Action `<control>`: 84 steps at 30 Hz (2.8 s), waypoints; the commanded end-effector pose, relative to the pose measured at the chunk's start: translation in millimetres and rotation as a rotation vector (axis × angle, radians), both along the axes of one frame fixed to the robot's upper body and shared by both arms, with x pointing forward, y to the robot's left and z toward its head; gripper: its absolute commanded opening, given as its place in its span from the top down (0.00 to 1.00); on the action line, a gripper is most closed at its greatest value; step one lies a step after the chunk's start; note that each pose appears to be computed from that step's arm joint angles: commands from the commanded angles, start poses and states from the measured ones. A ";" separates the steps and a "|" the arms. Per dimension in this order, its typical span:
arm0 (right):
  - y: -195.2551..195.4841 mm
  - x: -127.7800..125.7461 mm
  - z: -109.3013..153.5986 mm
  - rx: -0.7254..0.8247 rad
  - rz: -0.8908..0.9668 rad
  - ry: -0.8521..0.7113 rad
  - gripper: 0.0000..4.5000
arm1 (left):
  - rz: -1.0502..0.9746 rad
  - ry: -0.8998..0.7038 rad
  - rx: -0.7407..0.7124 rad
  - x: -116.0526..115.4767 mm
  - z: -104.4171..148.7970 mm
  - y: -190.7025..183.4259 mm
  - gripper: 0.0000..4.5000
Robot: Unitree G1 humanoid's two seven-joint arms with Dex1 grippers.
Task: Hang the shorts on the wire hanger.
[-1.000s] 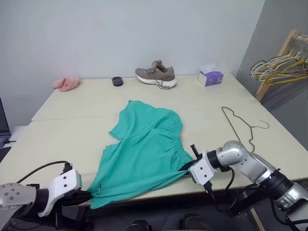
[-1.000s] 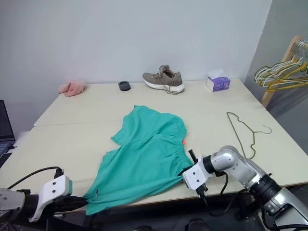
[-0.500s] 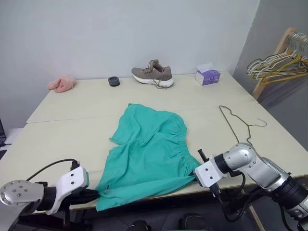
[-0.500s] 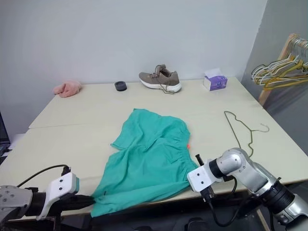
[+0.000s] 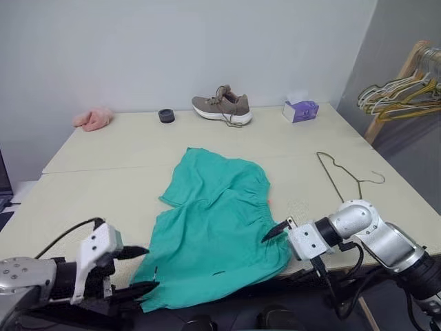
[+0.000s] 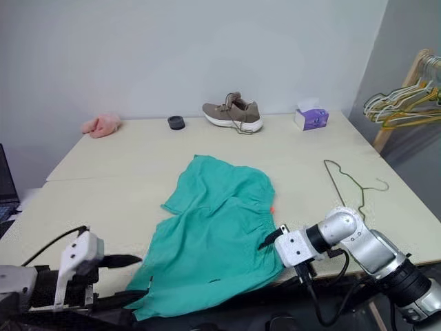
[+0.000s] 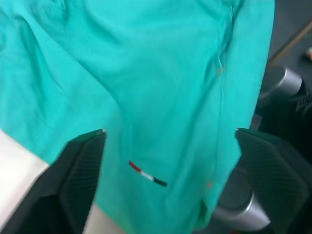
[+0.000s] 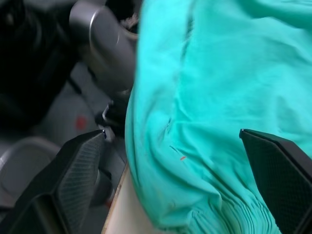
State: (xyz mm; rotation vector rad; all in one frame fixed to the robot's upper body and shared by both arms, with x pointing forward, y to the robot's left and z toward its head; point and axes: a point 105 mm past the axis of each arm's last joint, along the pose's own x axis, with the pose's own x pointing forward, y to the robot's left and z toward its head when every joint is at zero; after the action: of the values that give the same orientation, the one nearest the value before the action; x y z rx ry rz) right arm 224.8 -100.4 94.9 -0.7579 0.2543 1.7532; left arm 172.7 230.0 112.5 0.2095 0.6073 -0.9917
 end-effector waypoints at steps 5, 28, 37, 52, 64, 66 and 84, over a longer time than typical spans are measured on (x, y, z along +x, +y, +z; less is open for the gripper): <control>-6.1 44.2 57.4 0.327 -0.373 0.035 0.00 | 0.042 -0.194 -0.016 30.6 26.6 -1.6 0.00; -205.0 131.4 -16.3 0.245 -1.809 -0.205 0.00 | -0.309 -0.365 -0.201 105.5 79.4 -87.3 0.00; -196.9 131.8 -41.5 0.143 -1.729 -0.095 0.00 | -0.318 -0.372 -0.194 107.7 79.2 -86.9 0.00; -178.7 145.9 -66.1 0.005 -1.634 0.153 0.00 | -0.303 -0.390 -0.178 109.8 77.9 -85.7 0.00; -179.0 134.1 -95.6 -0.134 -1.625 0.260 0.82 | -0.303 -0.390 -0.175 108.4 76.4 -86.6 0.00; -177.5 136.0 -94.3 -0.139 -1.605 0.236 0.97 | -0.295 -0.390 -0.173 108.9 76.1 -84.8 0.00; -97.2 161.1 33.5 -0.093 -0.768 -0.672 1.00 | 0.120 -0.409 -0.199 155.1 89.1 -4.9 0.00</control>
State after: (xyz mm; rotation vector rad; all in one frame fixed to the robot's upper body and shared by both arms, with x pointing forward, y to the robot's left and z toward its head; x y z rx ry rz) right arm 383.8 -222.0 96.1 -0.9542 0.3087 0.6609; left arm 323.8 210.7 180.5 0.1937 0.1934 -0.9033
